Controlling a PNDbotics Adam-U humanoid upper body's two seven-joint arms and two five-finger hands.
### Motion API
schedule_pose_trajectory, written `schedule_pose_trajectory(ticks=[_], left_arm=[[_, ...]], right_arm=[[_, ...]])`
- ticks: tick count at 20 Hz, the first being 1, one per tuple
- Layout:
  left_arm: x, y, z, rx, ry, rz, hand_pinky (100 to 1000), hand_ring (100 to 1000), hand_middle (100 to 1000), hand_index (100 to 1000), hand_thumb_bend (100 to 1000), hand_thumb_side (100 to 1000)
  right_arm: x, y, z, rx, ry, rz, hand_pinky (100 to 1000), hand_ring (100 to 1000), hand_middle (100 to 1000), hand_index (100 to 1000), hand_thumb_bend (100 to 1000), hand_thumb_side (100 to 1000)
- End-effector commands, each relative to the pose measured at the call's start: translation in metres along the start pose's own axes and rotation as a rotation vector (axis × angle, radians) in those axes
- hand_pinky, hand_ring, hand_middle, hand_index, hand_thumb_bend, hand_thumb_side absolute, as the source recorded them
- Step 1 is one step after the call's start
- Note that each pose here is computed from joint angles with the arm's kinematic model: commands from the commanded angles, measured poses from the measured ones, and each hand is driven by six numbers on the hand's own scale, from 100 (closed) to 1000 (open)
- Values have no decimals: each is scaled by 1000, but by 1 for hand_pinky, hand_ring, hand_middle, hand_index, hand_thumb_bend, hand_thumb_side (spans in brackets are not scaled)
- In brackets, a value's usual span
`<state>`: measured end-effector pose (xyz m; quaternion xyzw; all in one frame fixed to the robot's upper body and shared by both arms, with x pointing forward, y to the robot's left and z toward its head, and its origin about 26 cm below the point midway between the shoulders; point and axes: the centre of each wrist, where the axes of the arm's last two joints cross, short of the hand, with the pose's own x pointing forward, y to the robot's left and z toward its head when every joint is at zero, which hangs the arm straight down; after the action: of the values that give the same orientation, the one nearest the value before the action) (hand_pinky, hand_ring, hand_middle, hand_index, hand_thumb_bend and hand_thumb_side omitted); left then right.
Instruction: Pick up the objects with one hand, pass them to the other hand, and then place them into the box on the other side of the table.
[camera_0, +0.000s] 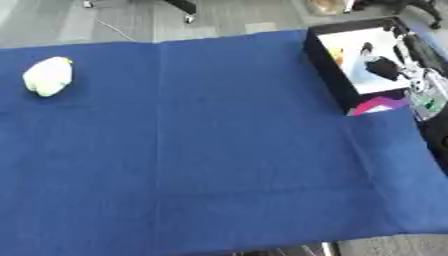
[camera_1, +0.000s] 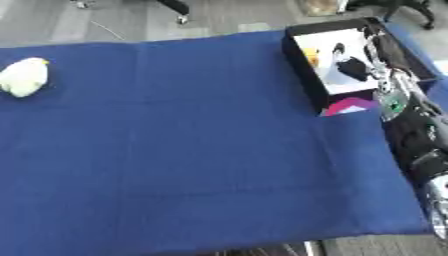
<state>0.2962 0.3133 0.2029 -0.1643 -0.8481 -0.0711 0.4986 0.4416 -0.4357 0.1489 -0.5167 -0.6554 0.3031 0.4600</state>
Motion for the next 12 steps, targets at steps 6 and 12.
schedule_pose_trajectory(ticks=[6,12], left_arm=[[16,11,-4,23,-18,-125,820,669,627,809,298,1000],[30,42,-11,113,29,-452,820,673,629,816,157,959]], right_arm=[[28,-79,-16,-273,-209,79,1000,1000,876,1000,100,100],[76,-105,4,-367,-471,-132,1000,1000,845,1000,100,207]])
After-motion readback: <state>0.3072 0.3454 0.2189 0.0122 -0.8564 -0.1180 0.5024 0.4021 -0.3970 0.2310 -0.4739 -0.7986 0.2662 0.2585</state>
